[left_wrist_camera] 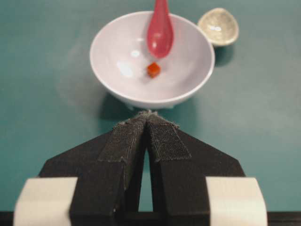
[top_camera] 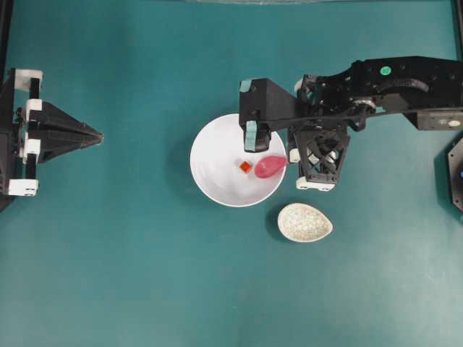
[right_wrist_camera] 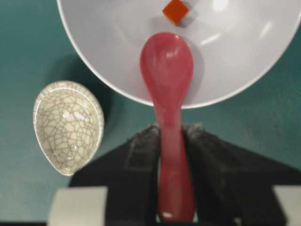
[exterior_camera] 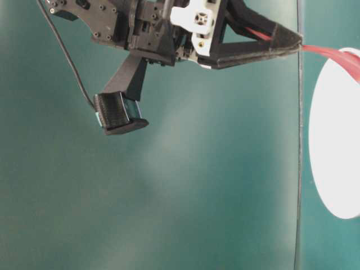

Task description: Grip the spoon and scoop the red block from the bowl with right arm.

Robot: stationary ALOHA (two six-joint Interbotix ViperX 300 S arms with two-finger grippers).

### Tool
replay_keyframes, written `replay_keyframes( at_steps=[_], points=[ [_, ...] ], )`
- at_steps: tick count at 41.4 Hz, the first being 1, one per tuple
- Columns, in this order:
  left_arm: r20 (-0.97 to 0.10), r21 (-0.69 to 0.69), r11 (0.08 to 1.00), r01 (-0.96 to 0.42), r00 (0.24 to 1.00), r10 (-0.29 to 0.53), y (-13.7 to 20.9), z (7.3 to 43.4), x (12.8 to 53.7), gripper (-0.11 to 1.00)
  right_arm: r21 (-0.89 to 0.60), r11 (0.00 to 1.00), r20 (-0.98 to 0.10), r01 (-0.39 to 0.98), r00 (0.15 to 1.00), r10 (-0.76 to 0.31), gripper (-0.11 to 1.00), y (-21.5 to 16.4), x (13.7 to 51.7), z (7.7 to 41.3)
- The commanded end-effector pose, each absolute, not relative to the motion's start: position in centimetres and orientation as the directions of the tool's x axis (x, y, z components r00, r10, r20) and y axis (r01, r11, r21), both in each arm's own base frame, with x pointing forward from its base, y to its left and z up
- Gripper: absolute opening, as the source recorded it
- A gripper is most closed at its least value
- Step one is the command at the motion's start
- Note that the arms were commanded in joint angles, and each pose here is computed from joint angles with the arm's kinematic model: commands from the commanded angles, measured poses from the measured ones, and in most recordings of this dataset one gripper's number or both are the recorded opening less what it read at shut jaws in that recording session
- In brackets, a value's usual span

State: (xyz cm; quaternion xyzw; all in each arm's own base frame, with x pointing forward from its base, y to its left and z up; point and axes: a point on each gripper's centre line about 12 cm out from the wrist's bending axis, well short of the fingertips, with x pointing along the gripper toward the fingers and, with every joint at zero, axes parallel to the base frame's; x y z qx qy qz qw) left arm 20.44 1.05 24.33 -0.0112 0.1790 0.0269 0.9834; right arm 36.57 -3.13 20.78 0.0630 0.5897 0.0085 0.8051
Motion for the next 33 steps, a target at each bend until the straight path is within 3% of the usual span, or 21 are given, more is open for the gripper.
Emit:
replay_keyframes(
  at_steps=[1,16,33],
  points=[
    [-0.341,-0.010,0.998,-0.059,0.939,0.052,1.1,24.8,20.7,0.00,0.112,0.992,-0.936,0.056,0.342,0.086,0.24,-3.1,37.4,22.0],
    [-0.338,-0.010,0.998,-0.059,0.940,0.052,1.1,24.9,20.7,0.00,0.109,0.993,-0.937,0.047,0.338,0.086,0.24,-3.4,39.6,21.2],
    [-0.337,-0.008,0.998,-0.058,0.940,0.052,1.1,24.9,20.6,0.00,0.092,0.994,-0.893,0.058,0.447,0.056,0.24,-4.0,42.9,21.7]
  ],
)
